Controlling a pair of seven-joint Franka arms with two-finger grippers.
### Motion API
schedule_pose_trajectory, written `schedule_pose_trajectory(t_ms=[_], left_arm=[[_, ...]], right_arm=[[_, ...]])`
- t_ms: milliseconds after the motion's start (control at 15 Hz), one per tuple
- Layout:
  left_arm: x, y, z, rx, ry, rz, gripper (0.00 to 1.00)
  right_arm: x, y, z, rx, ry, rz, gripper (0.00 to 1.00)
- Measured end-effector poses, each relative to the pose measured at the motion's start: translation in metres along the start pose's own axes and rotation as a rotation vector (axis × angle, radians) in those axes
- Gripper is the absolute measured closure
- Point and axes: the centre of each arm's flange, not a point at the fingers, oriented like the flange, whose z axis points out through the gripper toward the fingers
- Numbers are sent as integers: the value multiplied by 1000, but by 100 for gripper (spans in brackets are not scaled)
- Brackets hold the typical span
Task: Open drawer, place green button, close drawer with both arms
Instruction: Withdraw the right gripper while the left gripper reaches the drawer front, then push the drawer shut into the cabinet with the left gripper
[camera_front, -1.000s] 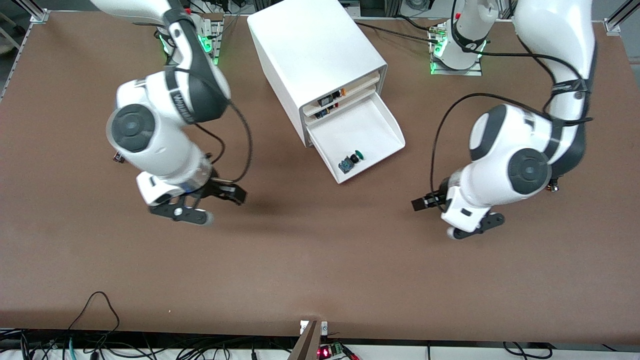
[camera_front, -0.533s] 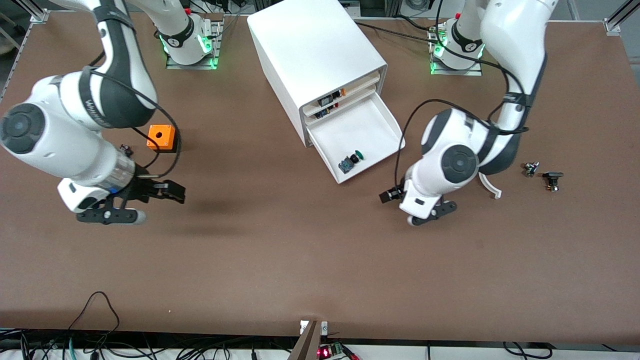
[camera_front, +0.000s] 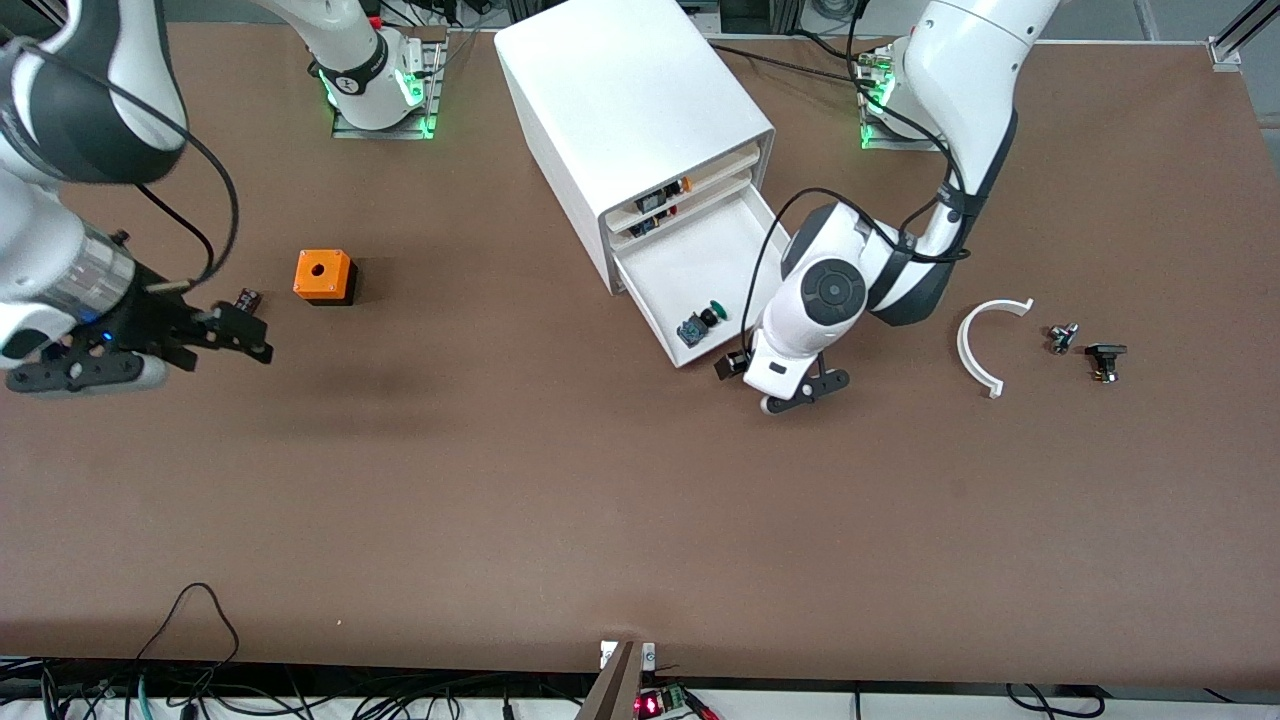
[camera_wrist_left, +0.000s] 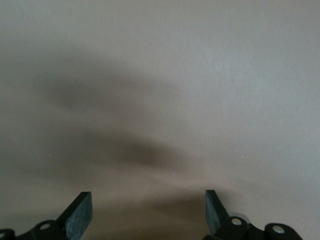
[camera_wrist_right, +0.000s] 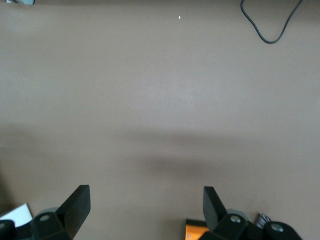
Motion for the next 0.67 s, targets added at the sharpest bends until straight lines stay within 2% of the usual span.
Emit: schedule_pose_trajectory(t_ms=[267, 467, 667], left_arm=[[-31, 14, 13, 5, 0, -15, 1], [-47, 20, 17, 8, -17, 0, 1], [-83, 28, 23, 15, -52, 18, 1]], right_arm=[[-23, -10, -36, -17, -28, 21, 0], [-29, -28, -46, -24, -17, 13, 0], [-30, -28, -54, -22, -7, 14, 0]])
